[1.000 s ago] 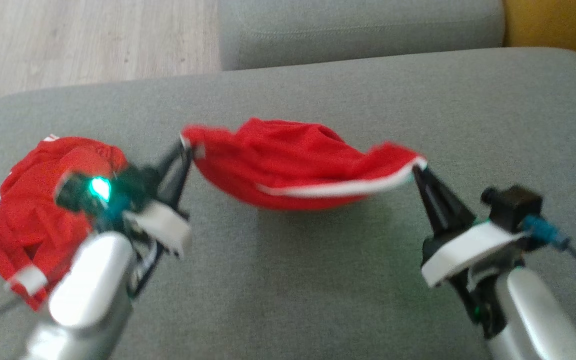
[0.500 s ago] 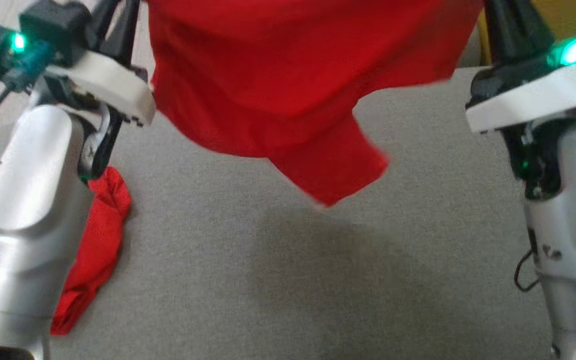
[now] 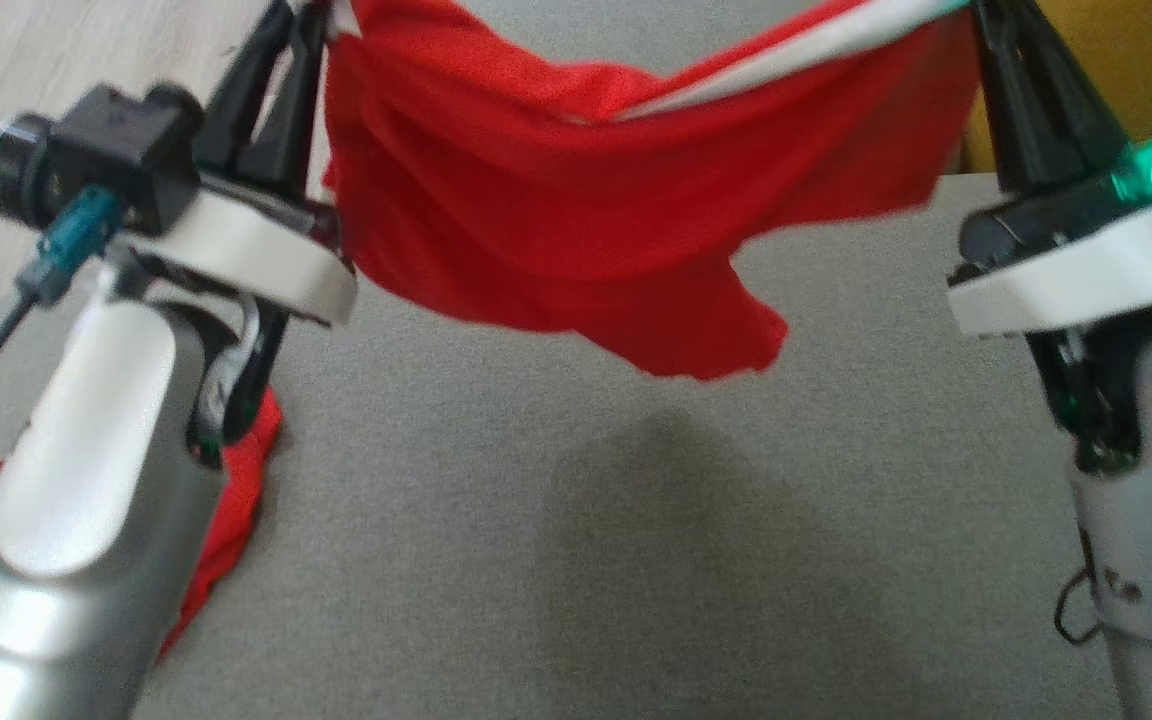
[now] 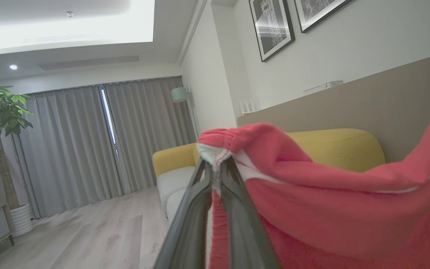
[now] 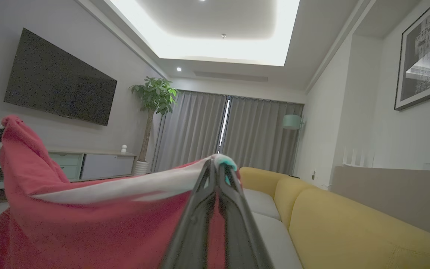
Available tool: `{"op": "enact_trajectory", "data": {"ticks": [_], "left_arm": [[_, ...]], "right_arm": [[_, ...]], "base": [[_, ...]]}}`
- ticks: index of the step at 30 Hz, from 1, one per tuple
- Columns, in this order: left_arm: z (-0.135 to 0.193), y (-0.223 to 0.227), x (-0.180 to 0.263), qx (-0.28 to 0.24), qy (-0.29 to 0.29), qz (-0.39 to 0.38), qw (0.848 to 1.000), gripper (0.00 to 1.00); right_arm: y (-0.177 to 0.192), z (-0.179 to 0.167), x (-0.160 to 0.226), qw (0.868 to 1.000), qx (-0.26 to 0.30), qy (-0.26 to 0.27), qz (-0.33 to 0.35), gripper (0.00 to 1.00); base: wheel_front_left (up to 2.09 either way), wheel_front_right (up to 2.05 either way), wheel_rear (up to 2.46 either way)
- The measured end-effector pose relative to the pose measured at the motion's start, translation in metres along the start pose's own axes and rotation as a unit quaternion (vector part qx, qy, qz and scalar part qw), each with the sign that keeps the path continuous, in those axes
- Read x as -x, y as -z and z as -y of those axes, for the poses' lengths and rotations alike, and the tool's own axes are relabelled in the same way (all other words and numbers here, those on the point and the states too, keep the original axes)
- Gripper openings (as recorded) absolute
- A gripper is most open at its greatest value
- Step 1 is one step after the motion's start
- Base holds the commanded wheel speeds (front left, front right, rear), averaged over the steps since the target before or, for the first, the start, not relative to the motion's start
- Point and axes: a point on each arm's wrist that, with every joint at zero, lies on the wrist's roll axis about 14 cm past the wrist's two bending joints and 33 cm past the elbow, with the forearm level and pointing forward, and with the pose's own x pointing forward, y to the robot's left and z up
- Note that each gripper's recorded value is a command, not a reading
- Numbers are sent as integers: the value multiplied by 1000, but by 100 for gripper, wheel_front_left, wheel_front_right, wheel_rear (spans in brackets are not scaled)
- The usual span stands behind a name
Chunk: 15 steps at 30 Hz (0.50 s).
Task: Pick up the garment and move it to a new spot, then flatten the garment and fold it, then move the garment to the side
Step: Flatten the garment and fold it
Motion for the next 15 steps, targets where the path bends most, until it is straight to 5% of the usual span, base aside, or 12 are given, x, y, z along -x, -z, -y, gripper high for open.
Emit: {"op": "enact_trajectory", "data": {"ticks": [9,15], "left_arm": [[15,8,24,29,13,-30,999,0],[9,58,3,48,16,-92,995,0]], "right_arm": [[3,15,23,999,-4,34,-24,0],[67,29,10,993,-44,54,-98,0]], "base": [[0,0,0],[0,0,0]]}}
